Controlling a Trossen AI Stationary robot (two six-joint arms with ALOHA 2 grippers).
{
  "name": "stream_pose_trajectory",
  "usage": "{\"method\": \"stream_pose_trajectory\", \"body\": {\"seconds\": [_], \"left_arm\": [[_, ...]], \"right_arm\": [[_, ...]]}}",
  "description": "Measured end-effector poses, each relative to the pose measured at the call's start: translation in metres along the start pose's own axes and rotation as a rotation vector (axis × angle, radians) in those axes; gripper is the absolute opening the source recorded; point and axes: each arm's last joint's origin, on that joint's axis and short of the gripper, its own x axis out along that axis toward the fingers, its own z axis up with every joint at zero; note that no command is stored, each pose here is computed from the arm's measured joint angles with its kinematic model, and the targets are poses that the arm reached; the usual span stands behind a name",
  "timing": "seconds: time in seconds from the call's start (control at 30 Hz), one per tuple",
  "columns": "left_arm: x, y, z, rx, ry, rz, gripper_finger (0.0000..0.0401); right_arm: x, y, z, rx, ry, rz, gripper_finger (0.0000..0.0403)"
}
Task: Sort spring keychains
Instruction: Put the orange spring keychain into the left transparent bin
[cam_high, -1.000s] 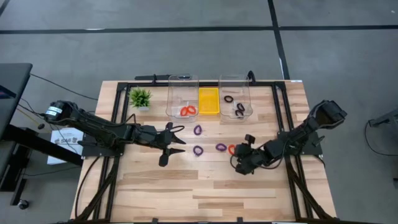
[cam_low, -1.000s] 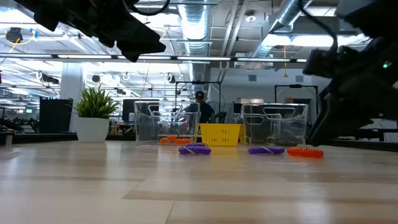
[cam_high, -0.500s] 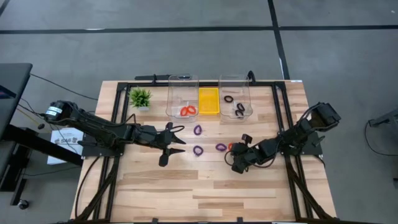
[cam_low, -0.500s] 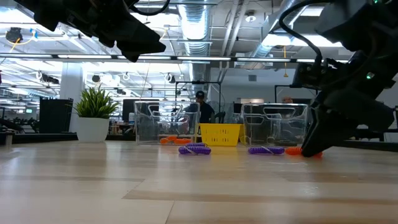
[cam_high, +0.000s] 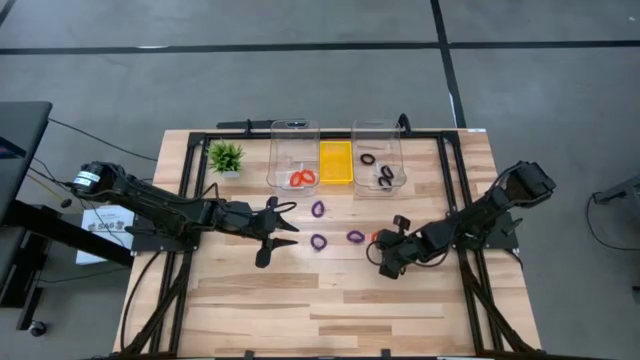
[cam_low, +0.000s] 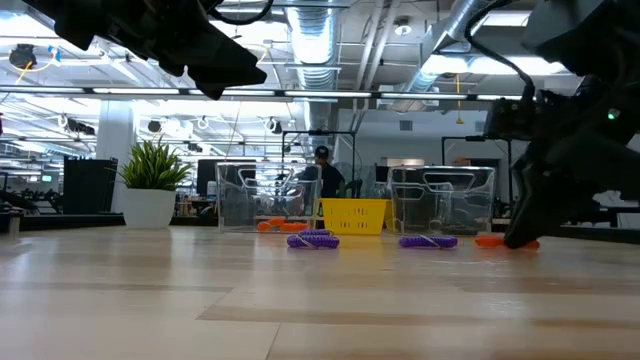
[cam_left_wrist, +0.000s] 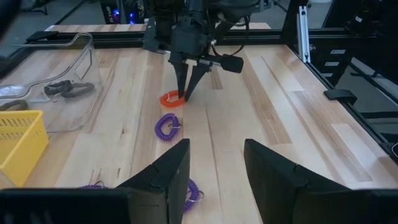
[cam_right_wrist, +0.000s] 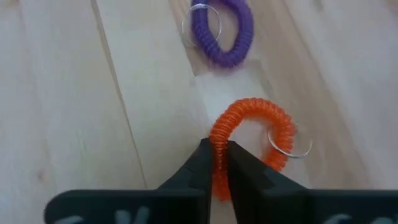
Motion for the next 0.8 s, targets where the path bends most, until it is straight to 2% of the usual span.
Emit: {"method": "stream_pose_trajectory", "body": {"seconds": [0.2, 0.37, 0.53, 0.7, 0.8], "left_arm": [[0.000, 0.000, 0.000, 0.014, -0.001, 0.000, 0.0150], [0.003, 0.000, 0.000, 0.038, -0.009, 0.000, 0.0150], [0.016, -0.002, -0.004, 0.126, -0.045, 0.003, 0.0150], [0.031, -0.003, -0.008, 0.224, -0.109, 0.013, 0.0150], [0.037, -0.003, -0.008, 0.243, -0.155, 0.022, 0.0150]], "right_arm": [[-0.017, -0.001, 0.016, -0.007, -0.173, 0.000, 0.0009], [-0.035, 0.004, 0.038, -0.047, -0.386, 0.082, 0.0013], [-0.048, 0.008, 0.056, -0.109, -0.578, 0.126, 0.0009], [-0.053, 0.009, 0.067, -0.131, -0.686, 0.169, 0.0008], [-0.054, 0.009, 0.071, -0.137, -0.717, 0.178, 0.0011]]}}
